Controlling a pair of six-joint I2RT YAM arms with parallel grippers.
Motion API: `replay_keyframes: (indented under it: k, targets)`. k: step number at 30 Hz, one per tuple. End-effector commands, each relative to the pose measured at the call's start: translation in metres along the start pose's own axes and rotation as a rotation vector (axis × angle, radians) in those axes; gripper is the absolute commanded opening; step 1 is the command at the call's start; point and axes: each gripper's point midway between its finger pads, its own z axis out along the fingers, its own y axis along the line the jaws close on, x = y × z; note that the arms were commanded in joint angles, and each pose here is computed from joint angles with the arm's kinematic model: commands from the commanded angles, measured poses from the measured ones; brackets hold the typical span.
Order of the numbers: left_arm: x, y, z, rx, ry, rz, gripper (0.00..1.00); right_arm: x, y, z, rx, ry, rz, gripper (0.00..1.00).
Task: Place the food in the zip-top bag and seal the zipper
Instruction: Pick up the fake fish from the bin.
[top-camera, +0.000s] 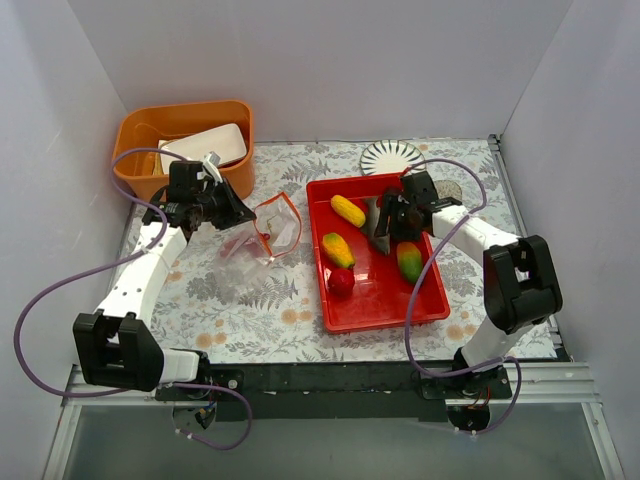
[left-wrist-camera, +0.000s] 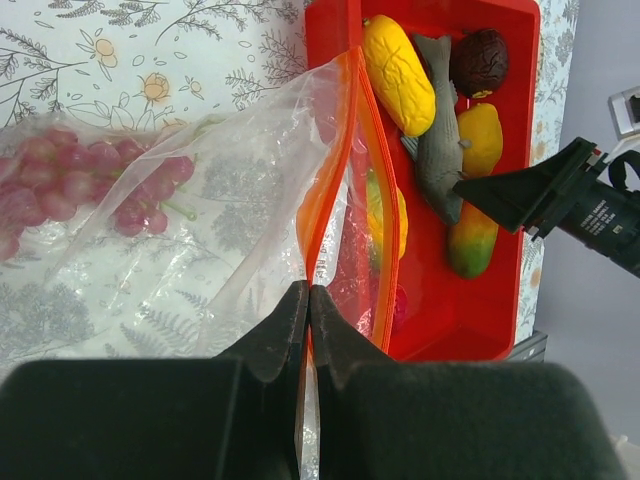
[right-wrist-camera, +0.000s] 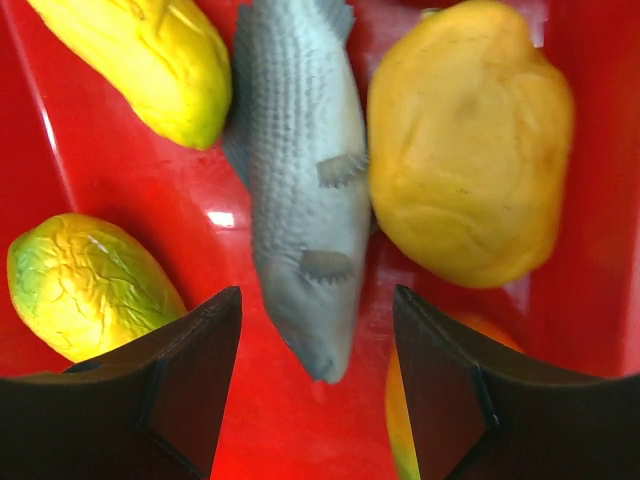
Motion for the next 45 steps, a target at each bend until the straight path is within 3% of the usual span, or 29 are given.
replay_keyframes:
  k: [1, 6, 11, 14, 18, 19, 31, 39, 45]
  targets:
    - [-0.001, -0.007, -0.014, 0.012, -0.029, 0.018, 0.00, -0.009, 0.020, 0.008, -0.093, -0.014, 0.013, 0.69]
    - [-0.007, -0.012, -0.017, 0.018, -0.039, 0.027, 0.00, 0.001, 0.025, 0.019, -0.118, 0.050, 0.048, 0.67]
    - [-0.011, -0.016, -0.017, 0.022, -0.033, 0.037, 0.00, 0.010, 0.026, 0.021, -0.143, 0.073, 0.071, 0.57]
    - [-0.012, -0.017, -0.018, 0.022, -0.034, 0.037, 0.00, 0.014, 0.027, 0.021, -0.153, 0.078, 0.079, 0.44]
    - [-0.010, -0.016, -0.017, 0.023, -0.029, 0.037, 0.00, 0.013, 0.028, 0.016, -0.166, 0.064, 0.079, 0.11]
    - [-0.011, -0.016, -0.018, 0.021, -0.030, 0.037, 0.00, 0.012, 0.029, 0.014, -0.171, 0.059, 0.073, 0.08]
    - [-0.015, -0.019, -0.015, 0.032, -0.025, 0.061, 0.00, -0.009, 0.048, -0.073, -0.254, -0.064, -0.133, 0.08]
    - [-0.011, -0.028, -0.006, 0.044, -0.005, 0.149, 0.00, 0.000, 0.114, -0.136, -0.625, 0.018, -0.302, 0.09]
    - [0.016, -0.036, 0.010, -0.008, 0.043, 0.235, 0.00, -0.001, 0.145, -0.165, -0.743, 0.045, -0.365, 0.10]
